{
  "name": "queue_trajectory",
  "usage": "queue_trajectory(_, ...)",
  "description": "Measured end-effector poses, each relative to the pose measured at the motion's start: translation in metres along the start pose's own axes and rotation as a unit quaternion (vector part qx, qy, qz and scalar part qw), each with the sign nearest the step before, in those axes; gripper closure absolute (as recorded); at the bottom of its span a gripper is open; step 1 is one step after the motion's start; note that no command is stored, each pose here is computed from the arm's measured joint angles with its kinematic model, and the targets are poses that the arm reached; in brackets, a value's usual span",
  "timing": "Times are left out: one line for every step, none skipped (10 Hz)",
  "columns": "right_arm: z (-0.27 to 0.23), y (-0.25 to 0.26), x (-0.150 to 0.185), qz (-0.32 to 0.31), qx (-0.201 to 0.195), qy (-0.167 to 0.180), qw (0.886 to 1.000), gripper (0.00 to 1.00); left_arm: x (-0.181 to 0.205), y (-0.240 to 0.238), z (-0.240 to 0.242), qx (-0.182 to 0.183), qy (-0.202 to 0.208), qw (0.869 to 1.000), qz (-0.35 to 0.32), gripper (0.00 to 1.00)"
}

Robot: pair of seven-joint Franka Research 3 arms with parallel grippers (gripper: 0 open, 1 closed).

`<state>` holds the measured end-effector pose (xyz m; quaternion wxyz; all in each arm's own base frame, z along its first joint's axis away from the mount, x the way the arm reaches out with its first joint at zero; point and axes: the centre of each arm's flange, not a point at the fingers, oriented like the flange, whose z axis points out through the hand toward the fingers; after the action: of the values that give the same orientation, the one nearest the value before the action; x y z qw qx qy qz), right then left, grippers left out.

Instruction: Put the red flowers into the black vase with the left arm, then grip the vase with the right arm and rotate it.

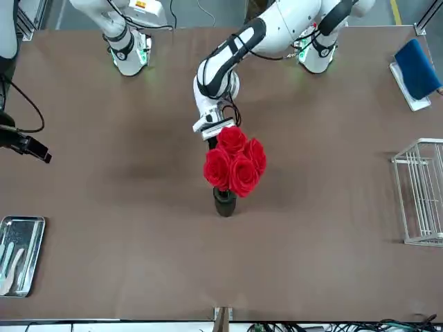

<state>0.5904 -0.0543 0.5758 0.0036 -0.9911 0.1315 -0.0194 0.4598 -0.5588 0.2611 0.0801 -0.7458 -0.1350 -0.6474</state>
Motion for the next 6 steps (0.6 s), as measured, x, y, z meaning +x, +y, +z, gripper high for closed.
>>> queue_trajectory(0.0000,0.0000,0.0000,0.000,0.000,0.000,1.000,0.00,-0.0009,0.0006,-0.0004,-0.001,0.001,1.000,0.000,0.83)
queue_trajectory(0.0000,0.0000,0.0000,0.000,0.000,0.000,1.000,0.00,-0.0004,0.0014,-0.0009,-0.002,0.001,1.000,-0.001,0.68)
queue_trajectory(0.0000,0.0000,0.0000,0.000,0.000,0.000,1.000,0.00,0.0002,0.0020,-0.0014,-0.002,0.001,1.000,-0.002,0.67)
queue_trajectory(0.0000,0.0000,0.0000,0.000,0.000,0.000,1.000,0.00,0.0007,0.0022,-0.0012,-0.002,0.001,1.000,-0.002,0.58)
queue_trajectory(0.0000,0.0000,0.0000,0.000,0.000,0.000,1.000,0.00,0.0012,0.0023,-0.0010,-0.002,0.001,1.000,-0.003,0.52)
queue_trajectory(0.0000,0.0000,0.0000,0.000,0.000,0.000,1.000,0.00,0.0014,0.0024,-0.0008,-0.002,0.002,1.000,-0.003,0.52)
